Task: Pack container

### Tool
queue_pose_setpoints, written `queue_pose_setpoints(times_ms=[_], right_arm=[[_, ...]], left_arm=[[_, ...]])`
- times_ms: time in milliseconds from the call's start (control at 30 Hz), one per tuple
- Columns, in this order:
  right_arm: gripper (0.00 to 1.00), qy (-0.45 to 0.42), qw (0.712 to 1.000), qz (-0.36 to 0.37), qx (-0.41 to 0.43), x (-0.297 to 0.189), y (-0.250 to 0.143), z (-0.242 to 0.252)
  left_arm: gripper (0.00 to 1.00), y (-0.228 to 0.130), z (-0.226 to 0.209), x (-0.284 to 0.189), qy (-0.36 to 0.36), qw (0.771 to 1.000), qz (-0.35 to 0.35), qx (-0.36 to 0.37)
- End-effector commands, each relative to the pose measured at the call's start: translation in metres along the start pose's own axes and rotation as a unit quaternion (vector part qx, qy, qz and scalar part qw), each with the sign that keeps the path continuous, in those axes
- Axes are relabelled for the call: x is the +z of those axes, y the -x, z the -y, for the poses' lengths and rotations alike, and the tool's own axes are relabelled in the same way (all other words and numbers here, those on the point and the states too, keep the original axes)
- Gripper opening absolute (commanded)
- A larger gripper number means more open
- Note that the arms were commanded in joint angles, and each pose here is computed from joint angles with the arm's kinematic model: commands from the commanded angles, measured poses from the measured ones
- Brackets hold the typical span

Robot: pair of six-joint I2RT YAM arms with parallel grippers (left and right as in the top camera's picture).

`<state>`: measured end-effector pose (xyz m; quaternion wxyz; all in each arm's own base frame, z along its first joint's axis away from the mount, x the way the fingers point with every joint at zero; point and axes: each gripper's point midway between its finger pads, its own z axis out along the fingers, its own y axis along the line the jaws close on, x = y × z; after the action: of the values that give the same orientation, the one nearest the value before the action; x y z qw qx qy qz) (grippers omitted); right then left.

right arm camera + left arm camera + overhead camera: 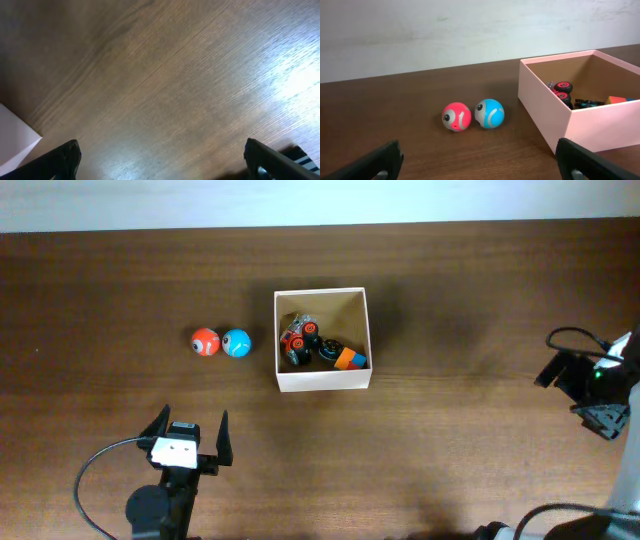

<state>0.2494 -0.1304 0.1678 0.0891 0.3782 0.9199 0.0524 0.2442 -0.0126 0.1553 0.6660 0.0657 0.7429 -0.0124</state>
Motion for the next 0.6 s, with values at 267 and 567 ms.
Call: queue_pose_setpoints(times_ms=[267,567], right_arm=[[0.99,-0.003,0.999,-0.041,0.004,0.023,0.002,0.003],[0.99,-0.003,0.999,-0.041,0.004,0.023,0.002,0.003]], left_arm=[[0.99,0.000,-0.002,0.000,0.006,1.000,0.001,0.008],[0.99,0.001,-0.002,0.000,0.005,1.000,0.004,0.009]])
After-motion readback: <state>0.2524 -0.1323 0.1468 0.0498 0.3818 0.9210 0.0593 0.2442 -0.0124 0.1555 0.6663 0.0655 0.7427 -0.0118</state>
